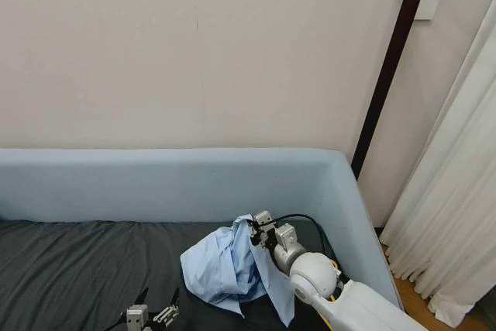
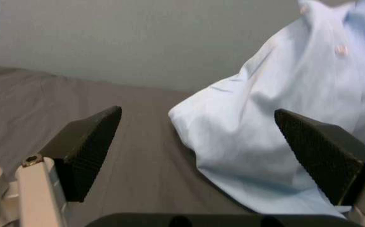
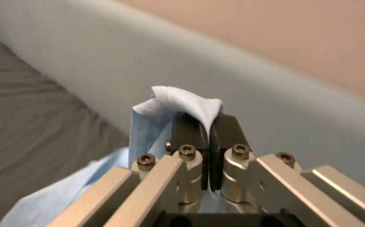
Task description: Pick up the clothes from the sofa and hang them on the clothes hanger.
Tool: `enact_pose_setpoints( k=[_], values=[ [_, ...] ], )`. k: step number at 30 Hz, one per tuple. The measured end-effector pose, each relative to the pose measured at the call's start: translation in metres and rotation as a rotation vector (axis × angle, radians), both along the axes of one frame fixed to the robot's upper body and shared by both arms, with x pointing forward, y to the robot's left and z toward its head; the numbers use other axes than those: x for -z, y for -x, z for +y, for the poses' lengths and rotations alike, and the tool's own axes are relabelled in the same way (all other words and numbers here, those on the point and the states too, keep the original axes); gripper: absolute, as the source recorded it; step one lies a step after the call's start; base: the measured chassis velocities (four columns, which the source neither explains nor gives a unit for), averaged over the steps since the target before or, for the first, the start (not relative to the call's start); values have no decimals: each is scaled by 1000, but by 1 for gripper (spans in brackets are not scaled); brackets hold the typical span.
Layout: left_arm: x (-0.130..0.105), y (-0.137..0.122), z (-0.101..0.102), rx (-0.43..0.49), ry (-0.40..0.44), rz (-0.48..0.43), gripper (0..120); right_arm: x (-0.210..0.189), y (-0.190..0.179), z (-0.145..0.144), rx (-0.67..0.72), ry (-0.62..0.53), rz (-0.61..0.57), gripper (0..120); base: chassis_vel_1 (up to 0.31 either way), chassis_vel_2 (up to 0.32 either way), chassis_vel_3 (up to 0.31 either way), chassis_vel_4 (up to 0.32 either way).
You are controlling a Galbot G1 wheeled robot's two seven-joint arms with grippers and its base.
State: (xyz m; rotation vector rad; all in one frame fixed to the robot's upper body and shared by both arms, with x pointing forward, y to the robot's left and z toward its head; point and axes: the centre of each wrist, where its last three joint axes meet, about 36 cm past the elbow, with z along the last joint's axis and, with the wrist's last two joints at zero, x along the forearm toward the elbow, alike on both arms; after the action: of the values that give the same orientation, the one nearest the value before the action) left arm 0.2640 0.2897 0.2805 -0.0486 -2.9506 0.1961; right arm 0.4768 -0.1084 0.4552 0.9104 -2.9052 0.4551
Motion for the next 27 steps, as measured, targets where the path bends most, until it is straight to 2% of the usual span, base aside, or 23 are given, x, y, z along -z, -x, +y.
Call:
enact_pose_setpoints(
  k=[1,5,9,13,15,16,18,20,21,24,27],
  values=[
    [0,0,0,0,0,0,95,0,0,0,0,0,0,0,0,0,0,0],
    [-3,-2,-1,-5,7,-4,95,-16,-6,10,-90,20,-146,0,0,0,0,0],
    [-2,-2,1,-16,11,0,95,-22,-4,18,-171,0,-198,0,0,0,0,0],
    [0,-2,3,-21,10,7,94,3,16,11,-240,21,-127,0,0,0,0,0],
    [0,-3,3,-22,11,6,94,45,35,-8,-259,82,-49,0,0,0,0,0],
    [0,-3,3,-22,11,6,94,45,35,-8,-259,82,-49,0,0,0,0,0],
    [0,-4,3,-21,11,7,94,92,62,-31,-240,147,56,0,0,0,0,0],
    [-1,-6,3,-19,11,6,94,122,87,-50,-206,234,133,0,0,0,0,0],
    [-1,-6,3,-19,11,6,94,122,87,-50,-206,234,133,0,0,0,0,0],
    [-2,-8,3,-16,9,6,94,153,122,-77,-176,339,242,0,0,0,0,0],
    [-3,-11,2,-15,9,6,94,164,140,-92,-134,392,318,0,0,0,0,0]
  ],
)
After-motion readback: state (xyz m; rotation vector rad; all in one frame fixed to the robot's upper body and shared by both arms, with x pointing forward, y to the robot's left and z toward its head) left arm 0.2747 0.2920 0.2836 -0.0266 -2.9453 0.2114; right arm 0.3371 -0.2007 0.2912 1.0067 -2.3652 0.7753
